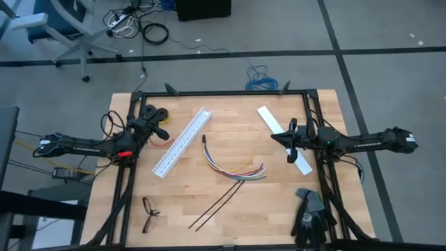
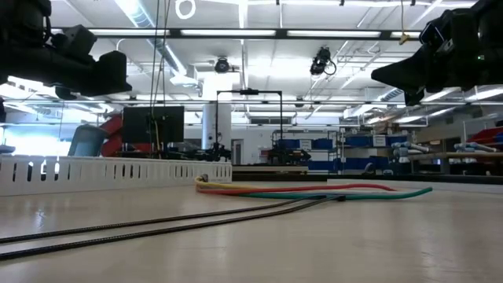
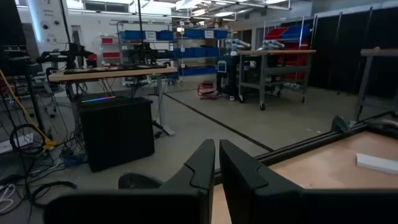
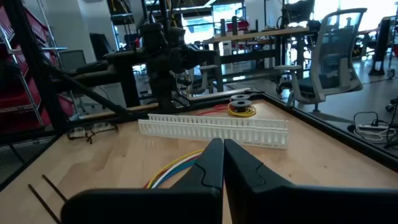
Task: Ziptie cables
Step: Insert the black zip tie into the lock head
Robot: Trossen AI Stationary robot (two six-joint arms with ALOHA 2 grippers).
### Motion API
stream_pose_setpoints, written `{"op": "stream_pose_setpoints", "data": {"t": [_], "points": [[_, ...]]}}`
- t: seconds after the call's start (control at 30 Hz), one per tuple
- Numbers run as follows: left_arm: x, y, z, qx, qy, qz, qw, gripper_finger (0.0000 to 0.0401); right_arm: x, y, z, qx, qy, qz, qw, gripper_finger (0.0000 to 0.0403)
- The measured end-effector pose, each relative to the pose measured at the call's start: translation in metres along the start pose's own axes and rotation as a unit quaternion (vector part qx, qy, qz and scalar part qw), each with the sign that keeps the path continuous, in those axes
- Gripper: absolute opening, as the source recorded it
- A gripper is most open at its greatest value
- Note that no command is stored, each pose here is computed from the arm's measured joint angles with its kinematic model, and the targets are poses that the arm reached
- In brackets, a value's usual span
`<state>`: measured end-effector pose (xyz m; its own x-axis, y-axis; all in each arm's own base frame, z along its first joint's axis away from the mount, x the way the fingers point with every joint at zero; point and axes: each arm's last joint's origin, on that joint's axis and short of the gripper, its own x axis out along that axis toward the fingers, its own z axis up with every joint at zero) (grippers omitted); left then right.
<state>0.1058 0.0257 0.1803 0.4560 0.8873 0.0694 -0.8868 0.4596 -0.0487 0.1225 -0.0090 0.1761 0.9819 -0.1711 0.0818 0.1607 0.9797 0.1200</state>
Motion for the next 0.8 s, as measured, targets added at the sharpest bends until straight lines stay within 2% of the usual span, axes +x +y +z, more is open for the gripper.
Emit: {"op": "stream_pose_setpoints", "data": {"t": [0.1,0.43,0.63,0.8], "points": [[0.0,0.0003,0.0022,-0.02,-0.006,0.001,1.0,0.0035,0.0,0.0,0.0001,0.0,0.0,0.0,1.0,0.0004],[-0.0001,-0.0003,0.0023,-0.033,-0.007,-0.008,0.999,0.0035,0.0,0.0,0.0001,0.0,0.0,0.0,1.0,0.0004],[0.0005,-0.0057,0.0007,-0.042,-0.006,-0.095,0.995,0.0035,0.0,0.0,0.0001,0.0,0.0,0.0,1.0,0.0004],[0.0015,-0.0082,-0.0032,-0.033,0.006,-0.099,0.995,0.0035,0.0,0.0,0.0001,0.0,0.0,0.0,1.0,0.0004]]}}
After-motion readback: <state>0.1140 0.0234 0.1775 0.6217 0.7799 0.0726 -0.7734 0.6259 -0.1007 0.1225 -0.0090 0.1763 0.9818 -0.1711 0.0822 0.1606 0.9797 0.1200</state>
